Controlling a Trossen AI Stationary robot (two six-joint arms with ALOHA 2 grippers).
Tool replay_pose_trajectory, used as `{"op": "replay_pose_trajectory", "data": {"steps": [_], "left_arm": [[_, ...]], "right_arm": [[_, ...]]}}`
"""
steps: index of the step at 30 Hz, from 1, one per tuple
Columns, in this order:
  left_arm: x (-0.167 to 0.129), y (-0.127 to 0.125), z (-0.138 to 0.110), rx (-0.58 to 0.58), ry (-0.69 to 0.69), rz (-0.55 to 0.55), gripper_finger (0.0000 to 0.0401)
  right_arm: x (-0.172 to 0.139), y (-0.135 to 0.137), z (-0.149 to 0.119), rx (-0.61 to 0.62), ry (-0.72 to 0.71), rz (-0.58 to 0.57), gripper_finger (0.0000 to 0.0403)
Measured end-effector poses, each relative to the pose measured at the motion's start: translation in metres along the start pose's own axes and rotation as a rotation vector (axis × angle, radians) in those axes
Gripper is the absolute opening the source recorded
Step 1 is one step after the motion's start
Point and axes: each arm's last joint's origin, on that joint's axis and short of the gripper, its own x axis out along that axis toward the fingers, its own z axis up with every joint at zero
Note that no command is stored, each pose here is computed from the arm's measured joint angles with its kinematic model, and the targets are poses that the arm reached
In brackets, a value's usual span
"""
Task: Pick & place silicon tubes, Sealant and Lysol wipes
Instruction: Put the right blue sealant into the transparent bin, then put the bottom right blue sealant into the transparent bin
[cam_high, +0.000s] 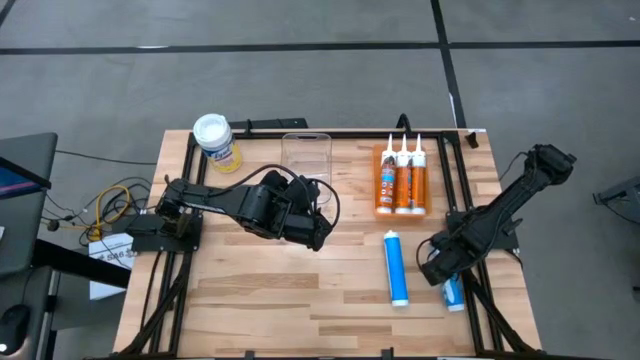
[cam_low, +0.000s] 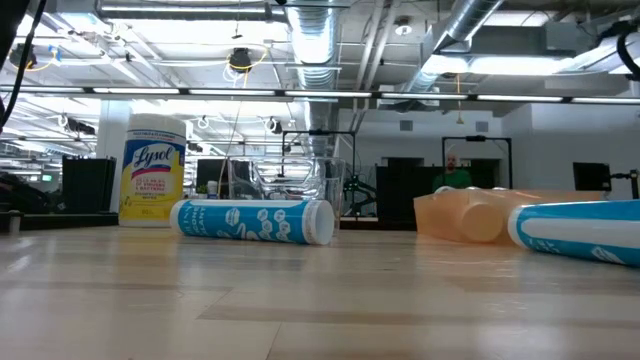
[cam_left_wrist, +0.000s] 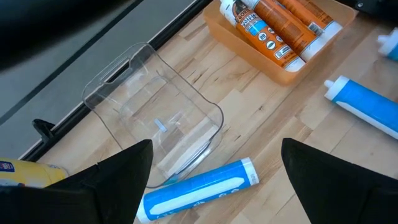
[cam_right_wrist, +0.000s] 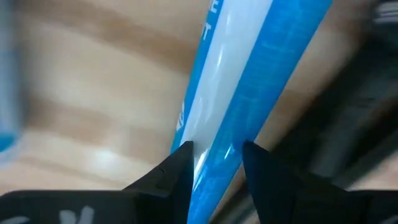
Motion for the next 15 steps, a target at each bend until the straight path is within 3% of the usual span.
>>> {"op": "replay_pose_trajectory", "data": {"steps": [6, 15], "left_arm": [[0.0, 0.0, 0.0, 0.0, 0.0, 0.0, 0.0349], [0.0, 0.0, 0.0, 0.004, 0.0, 0.0, 0.0349]], "right_arm": [[-0.008, 0.013, 0.001, -0.016, -0.1, 0.146, 0.013], [-0.021, 0.013, 0.001, -0.041, -0.163, 0.154, 0.0133]]}}
